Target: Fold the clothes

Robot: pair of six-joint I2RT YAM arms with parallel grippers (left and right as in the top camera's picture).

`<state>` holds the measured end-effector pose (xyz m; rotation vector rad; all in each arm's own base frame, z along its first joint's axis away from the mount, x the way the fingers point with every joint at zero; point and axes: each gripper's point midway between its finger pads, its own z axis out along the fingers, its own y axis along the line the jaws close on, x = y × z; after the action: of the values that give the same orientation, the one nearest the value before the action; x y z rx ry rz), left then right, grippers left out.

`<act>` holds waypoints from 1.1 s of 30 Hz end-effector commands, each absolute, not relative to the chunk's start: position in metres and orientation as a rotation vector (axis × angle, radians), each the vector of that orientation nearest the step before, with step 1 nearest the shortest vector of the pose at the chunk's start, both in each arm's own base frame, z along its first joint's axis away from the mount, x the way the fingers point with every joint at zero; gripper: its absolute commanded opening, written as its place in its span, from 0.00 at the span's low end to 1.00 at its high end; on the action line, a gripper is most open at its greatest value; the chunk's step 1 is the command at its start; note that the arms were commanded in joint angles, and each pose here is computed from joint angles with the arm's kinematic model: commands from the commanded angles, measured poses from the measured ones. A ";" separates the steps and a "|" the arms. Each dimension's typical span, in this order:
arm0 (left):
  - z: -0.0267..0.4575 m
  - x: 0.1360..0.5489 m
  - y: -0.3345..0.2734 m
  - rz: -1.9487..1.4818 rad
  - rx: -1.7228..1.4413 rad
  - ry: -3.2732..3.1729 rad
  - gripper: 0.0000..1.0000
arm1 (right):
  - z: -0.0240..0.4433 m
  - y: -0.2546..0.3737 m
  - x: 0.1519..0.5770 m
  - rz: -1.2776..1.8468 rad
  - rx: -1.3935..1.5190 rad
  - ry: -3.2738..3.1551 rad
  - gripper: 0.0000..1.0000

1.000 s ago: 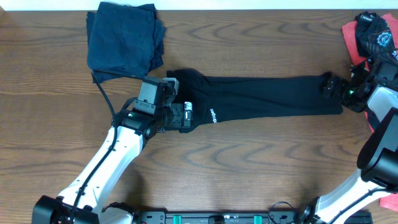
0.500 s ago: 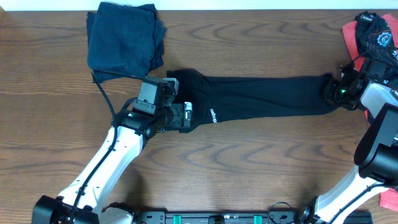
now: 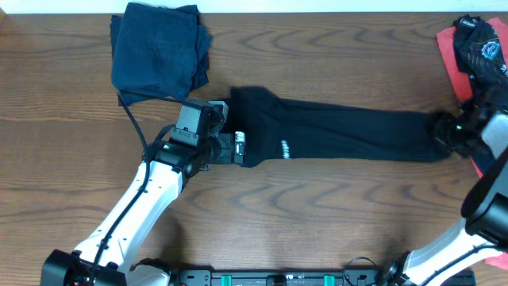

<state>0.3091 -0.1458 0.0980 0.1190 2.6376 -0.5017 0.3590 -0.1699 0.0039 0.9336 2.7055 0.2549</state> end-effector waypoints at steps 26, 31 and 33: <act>0.099 0.309 -0.146 -0.509 0.128 2.642 0.98 | 0.074 -0.071 0.384 -0.034 0.598 2.718 0.01; 0.099 0.309 -0.146 -0.509 0.128 2.642 0.98 | 0.073 -0.046 0.387 -0.013 0.533 2.735 0.01; 0.099 0.309 -0.146 -0.509 0.128 2.642 0.98 | 0.073 -0.037 0.386 -0.007 0.512 2.748 0.01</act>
<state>0.3084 -0.1456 0.0976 0.1186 2.6411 -0.5008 0.3863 -0.0458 0.0763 0.5046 2.7352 0.0032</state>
